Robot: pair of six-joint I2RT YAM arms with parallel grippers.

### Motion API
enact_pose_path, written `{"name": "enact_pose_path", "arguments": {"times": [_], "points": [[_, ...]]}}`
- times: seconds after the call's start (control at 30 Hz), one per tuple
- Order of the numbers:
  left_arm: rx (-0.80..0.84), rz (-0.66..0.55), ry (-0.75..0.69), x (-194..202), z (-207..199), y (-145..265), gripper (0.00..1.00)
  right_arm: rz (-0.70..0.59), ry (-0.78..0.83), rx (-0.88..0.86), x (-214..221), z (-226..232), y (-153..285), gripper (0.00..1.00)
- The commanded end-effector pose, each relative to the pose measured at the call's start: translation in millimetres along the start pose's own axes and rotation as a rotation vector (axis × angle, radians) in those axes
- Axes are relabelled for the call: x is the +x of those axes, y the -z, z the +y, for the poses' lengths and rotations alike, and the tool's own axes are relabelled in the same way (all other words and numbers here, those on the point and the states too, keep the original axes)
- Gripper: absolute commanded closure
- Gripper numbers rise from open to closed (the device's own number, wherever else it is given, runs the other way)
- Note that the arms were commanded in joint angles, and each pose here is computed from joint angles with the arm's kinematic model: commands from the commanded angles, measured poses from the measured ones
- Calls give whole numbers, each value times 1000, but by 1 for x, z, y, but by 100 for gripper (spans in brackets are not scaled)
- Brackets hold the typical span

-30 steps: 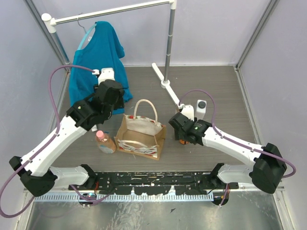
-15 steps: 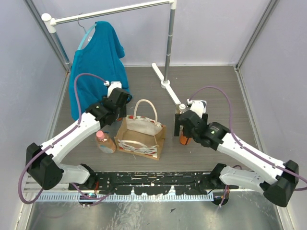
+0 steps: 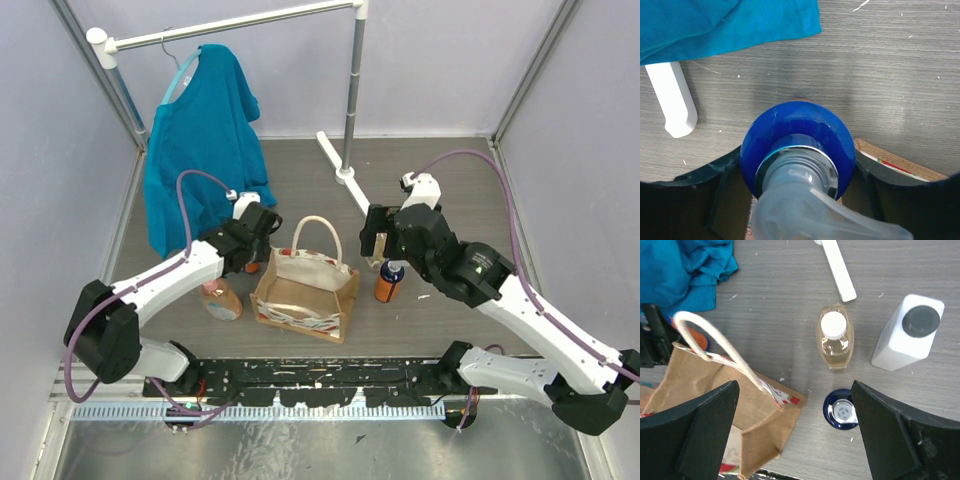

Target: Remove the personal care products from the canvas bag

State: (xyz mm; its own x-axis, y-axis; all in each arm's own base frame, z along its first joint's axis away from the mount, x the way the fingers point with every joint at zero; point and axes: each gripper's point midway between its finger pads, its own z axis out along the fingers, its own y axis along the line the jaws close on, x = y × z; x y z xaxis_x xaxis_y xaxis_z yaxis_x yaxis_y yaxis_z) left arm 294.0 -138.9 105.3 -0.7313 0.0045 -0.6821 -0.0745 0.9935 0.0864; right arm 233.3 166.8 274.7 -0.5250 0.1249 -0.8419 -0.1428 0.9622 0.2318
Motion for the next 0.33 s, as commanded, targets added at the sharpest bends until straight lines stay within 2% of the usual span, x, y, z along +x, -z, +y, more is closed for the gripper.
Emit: {"name": "enact_pose_path", "arguments": {"times": [0.0, 0.13, 0.2, 0.3], "points": [[34, -52, 75, -14, -12, -3, 27, -101, 25, -23, -44, 15, 6, 0], [29, -45, 79, -12, -7, 4, 15, -147, 52, -23, -75, 26, 9, 0], [2, -59, 86, -15, 0, 13, 2, -185, 53, -41, -90, 32, 12, 0], [-20, -98, 89, -27, 10, 36, 2, -228, 35, -52, -109, 37, 17, 0]]}}
